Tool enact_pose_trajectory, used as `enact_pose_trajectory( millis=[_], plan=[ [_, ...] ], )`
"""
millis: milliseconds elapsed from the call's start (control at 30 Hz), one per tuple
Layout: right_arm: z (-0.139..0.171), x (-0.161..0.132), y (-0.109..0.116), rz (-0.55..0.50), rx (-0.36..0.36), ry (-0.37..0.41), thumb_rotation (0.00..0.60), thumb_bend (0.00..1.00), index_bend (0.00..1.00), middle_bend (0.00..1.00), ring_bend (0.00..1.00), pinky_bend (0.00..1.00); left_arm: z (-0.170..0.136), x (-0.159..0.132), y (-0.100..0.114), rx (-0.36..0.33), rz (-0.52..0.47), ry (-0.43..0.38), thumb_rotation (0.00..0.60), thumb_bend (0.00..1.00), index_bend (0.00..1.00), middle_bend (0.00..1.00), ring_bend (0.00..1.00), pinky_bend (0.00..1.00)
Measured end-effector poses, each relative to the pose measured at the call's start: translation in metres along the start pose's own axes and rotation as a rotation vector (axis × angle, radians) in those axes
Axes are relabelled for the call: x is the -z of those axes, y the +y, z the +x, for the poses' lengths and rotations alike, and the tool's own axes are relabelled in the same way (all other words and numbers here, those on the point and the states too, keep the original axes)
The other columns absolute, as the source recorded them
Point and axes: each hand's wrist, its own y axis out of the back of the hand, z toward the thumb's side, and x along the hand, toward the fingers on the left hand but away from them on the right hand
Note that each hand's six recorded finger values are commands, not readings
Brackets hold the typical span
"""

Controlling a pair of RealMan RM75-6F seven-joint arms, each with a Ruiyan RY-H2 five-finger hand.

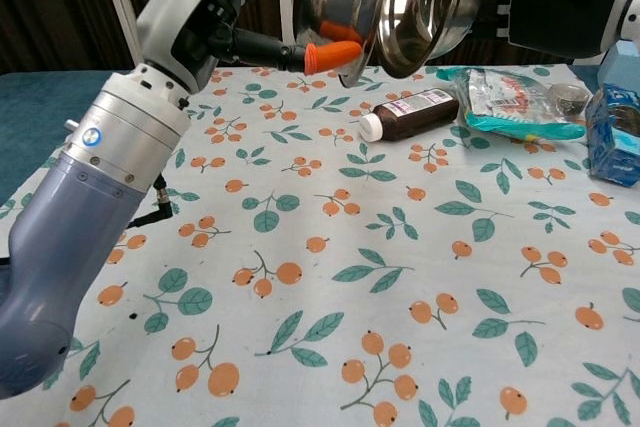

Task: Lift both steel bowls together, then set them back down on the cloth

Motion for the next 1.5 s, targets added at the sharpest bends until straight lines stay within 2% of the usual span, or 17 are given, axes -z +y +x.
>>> enact_pose_trajectory(
  millis=[300,500,767,1000,1067,1200,1300,1500],
  plan=[
    [0.000,0.003,-0.012,0.013,-0.038,-0.015,0.600,0.10,0.46,0.25,0.39,0.22,0.003,-0.003,-0.010,0.000,0.009,-0.011,0.600,0.04,0.32,0.21,0.18,0.34],
    [0.000,0.002,-0.017,0.002,-0.051,-0.017,0.600,0.10,0.47,0.25,0.39,0.22,0.004,-0.006,-0.014,0.007,0.050,-0.044,0.600,0.04,0.32,0.21,0.18,0.34],
    [0.008,-0.002,0.005,-0.003,0.000,-0.010,0.600,0.10,0.47,0.25,0.39,0.22,-0.002,0.002,0.001,0.010,0.094,-0.045,0.600,0.03,0.33,0.21,0.18,0.34],
    [0.016,-0.004,0.025,0.100,0.046,-0.013,0.600,0.10,0.47,0.25,0.39,0.22,-0.004,0.009,0.024,0.013,0.161,-0.038,0.600,0.04,0.34,0.22,0.18,0.33],
    [0.018,-0.004,0.030,0.157,0.056,-0.020,0.600,0.10,0.47,0.25,0.39,0.22,-0.004,0.012,0.026,0.023,0.189,-0.031,0.600,0.04,0.35,0.23,0.18,0.33],
    [0.021,-0.002,0.039,0.322,0.077,-0.047,0.600,0.10,0.47,0.25,0.39,0.22,-0.006,0.023,0.033,0.076,0.320,0.006,0.600,0.03,0.34,0.22,0.18,0.33],
    [0.024,0.000,0.048,0.502,0.093,-0.077,0.600,0.10,0.47,0.25,0.39,0.22,-0.008,0.037,0.038,0.142,0.447,0.068,0.600,0.04,0.33,0.21,0.18,0.33],
    [0.029,0.007,0.061,0.932,0.111,-0.154,0.600,0.10,0.48,0.24,0.39,0.22,-0.013,0.057,0.049,0.279,0.682,0.225,0.600,0.04,0.32,0.23,0.18,0.33]
  ],
)
